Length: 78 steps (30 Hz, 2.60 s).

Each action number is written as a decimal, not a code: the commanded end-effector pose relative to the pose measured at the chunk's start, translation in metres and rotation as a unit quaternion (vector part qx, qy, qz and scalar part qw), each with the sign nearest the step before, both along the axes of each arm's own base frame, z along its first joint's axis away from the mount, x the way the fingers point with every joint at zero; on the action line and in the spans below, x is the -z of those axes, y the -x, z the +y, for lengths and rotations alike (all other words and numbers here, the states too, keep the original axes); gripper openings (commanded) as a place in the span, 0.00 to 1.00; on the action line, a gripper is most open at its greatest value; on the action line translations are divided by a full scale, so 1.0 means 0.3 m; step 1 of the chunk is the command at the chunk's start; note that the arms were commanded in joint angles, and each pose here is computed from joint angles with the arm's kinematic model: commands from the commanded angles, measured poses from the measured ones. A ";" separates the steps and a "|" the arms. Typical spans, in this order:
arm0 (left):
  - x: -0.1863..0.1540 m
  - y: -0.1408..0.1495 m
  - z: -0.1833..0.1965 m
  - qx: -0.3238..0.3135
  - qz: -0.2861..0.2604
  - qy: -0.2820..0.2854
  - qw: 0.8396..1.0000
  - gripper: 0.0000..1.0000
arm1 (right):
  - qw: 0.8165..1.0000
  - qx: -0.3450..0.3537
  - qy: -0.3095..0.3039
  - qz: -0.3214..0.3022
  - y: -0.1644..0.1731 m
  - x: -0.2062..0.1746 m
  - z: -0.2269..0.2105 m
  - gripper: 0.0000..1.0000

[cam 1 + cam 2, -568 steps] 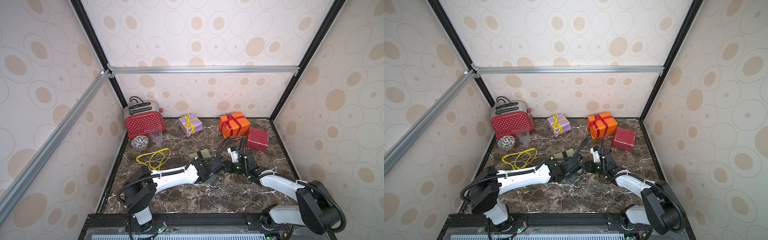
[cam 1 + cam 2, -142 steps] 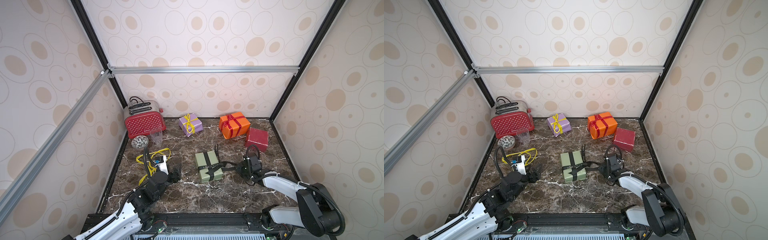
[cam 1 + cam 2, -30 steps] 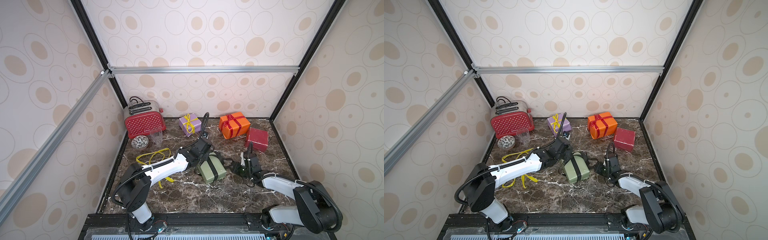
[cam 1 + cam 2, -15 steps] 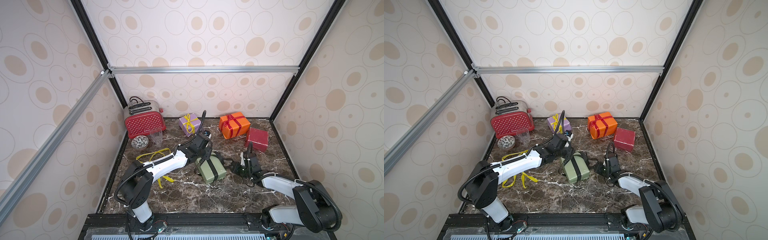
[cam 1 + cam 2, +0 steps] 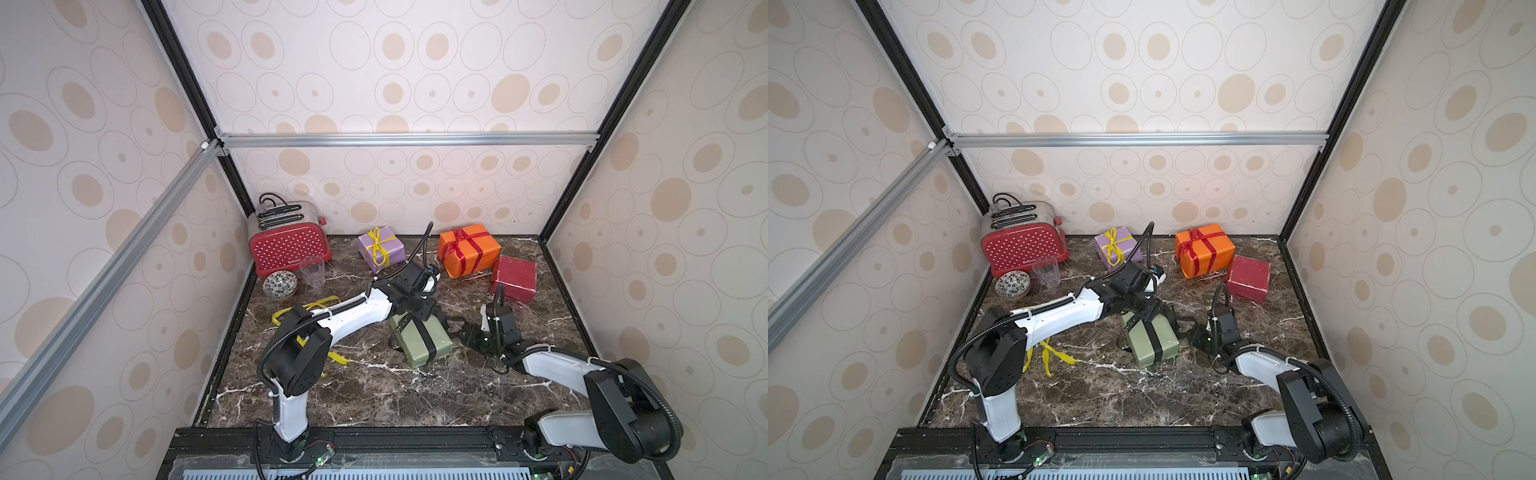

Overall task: Untie the ribbon bows on the gift boxes
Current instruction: Untie the ribbon from the gift box, then pull the ribbon from the gift box.

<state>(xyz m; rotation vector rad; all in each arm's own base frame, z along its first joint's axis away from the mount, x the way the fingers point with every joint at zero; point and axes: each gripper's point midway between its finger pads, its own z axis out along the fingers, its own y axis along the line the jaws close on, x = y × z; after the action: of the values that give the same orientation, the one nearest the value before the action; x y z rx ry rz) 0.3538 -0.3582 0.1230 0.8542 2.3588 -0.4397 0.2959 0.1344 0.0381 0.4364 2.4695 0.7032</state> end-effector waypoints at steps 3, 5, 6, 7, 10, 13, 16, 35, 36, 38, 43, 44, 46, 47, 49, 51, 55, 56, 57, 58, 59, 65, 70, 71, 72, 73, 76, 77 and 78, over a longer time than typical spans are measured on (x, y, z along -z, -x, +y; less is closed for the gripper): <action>0.012 -0.021 0.011 0.002 -0.005 -0.039 0.999 0.46 | 1.000 0.000 -0.003 -0.002 -0.015 -0.015 0.005 0.39; 0.009 -0.026 0.010 0.001 -0.008 -0.039 0.999 0.41 | 1.000 0.000 -0.003 -0.002 -0.015 -0.014 0.005 0.39; 0.007 -0.029 0.011 -0.001 -0.009 -0.040 0.999 0.37 | 1.000 0.000 -0.003 -0.002 -0.016 -0.015 0.005 0.39; 0.003 -0.034 0.011 -0.003 -0.012 -0.041 0.999 0.33 | 1.000 0.000 -0.003 -0.002 -0.017 -0.015 0.005 0.39; 0.003 -0.042 0.009 -0.006 -0.014 -0.043 0.999 0.24 | 1.000 0.000 -0.003 -0.002 -0.016 -0.015 0.005 0.39; 0.010 -0.055 0.014 -0.015 -0.018 -0.049 0.999 0.12 | 1.000 0.000 -0.003 -0.002 -0.017 -0.016 0.005 0.39; 0.007 -0.072 0.030 -0.033 -0.028 -0.056 0.998 0.04 | 1.000 0.001 -0.003 -0.003 -0.016 -0.016 0.004 0.39; -0.040 -0.149 0.518 -0.378 -0.129 -0.126 0.908 0.00 | 1.000 0.001 -0.003 -0.002 -0.014 -0.015 0.003 0.39; -0.022 -0.144 0.533 -0.385 -0.121 -0.130 0.906 0.00 | 1.000 0.002 -0.003 -0.002 -0.014 -0.015 0.003 0.39; 0.009 -0.137 0.568 -0.398 -0.107 -0.138 0.900 0.00 | 1.000 0.002 -0.003 -0.002 -0.013 -0.016 0.002 0.39; 0.043 -0.102 0.635 -0.420 -0.092 -0.116 0.895 0.25 | 1.000 0.003 -0.002 -0.004 -0.010 -0.018 -0.001 0.41; 0.043 -0.093 0.655 -0.427 -0.090 -0.111 0.893 0.34 | 1.000 0.004 -0.001 -0.003 -0.009 -0.016 -0.003 0.41; 0.036 -0.080 0.680 -0.434 -0.086 -0.098 0.892 0.46 | 1.000 0.004 -0.001 -0.005 -0.009 -0.018 -0.004 0.42; 0.030 -0.072 0.692 -0.435 -0.084 -0.094 0.891 0.54 | 1.000 0.004 -0.001 -0.005 -0.009 -0.017 -0.003 0.42; 0.012 -0.058 0.706 -0.436 -0.085 -0.087 0.892 0.72 | 1.000 0.003 0.000 -0.005 -0.009 -0.019 -0.003 0.43; -0.008 -0.043 0.695 -0.426 -0.082 -0.064 0.899 0.84 | 1.000 0.001 0.001 -0.006 -0.005 -0.021 -0.004 0.43; -0.054 -0.008 0.645 -0.402 -0.073 0.018 0.913 0.99 | 1.000 0.002 0.010 -0.017 0.005 -0.050 -0.021 0.45; -0.072 0.010 0.626 -0.391 -0.070 0.045 0.917 0.99 | 1.000 0.002 0.016 -0.023 0.011 -0.066 -0.027 0.48; -0.083 0.030 0.613 -0.380 -0.066 0.063 0.920 0.99 | 0.999 0.002 0.023 -0.025 0.018 -0.078 -0.037 0.50; -0.090 0.057 0.601 -0.369 -0.063 0.077 0.924 0.99 | 0.999 0.004 0.029 -0.033 0.021 -0.104 -0.046 0.53; -0.107 0.090 0.587 -0.355 -0.069 0.091 0.928 0.99 | 0.999 0.007 0.039 -0.034 0.029 -0.126 -0.061 0.54; -0.107 0.231 0.607 -0.332 -0.102 0.140 0.927 0.99 | 0.996 -0.008 0.068 -0.058 0.062 -0.352 -0.088 0.56; -0.161 0.272 0.632 -0.352 -0.108 0.238 0.899 0.99 | 0.994 -0.043 0.100 -0.019 0.083 -0.487 -0.058 0.53; -0.153 0.283 0.643 -0.360 -0.105 0.255 0.891 0.99 | 0.991 -0.057 0.118 -0.010 0.086 -0.499 -0.037 0.53; -0.151 0.289 0.653 -0.367 -0.103 0.268 0.885 0.99 | 0.988 -0.073 0.138 0.001 0.093 -0.501 -0.013 0.53; -0.153 0.295 0.660 -0.371 -0.101 0.279 0.880 0.99 | 0.983 -0.094 0.159 0.010 0.099 -0.508 0.022 0.52; -0.164 0.304 0.667 -0.374 -0.099 0.288 0.876 0.99 | 0.961 -0.152 0.228 0.040 0.111 -0.495 0.133 0.51; -0.163 0.304 0.670 -0.375 -0.099 0.287 0.876 0.99 | 0.954 -0.171 0.242 0.044 0.109 -0.487 0.185 0.50; -0.160 0.305 0.672 -0.378 -0.097 0.288 0.875 0.99 | 0.947 -0.189 0.252 0.054 0.112 -0.468 0.225 0.49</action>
<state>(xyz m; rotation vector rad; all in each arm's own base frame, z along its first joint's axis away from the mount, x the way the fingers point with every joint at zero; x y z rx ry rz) 0.2595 -0.1560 0.1586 -0.2207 2.0356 -0.5589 0.2863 0.2092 0.2095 -0.0830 2.5754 0.4167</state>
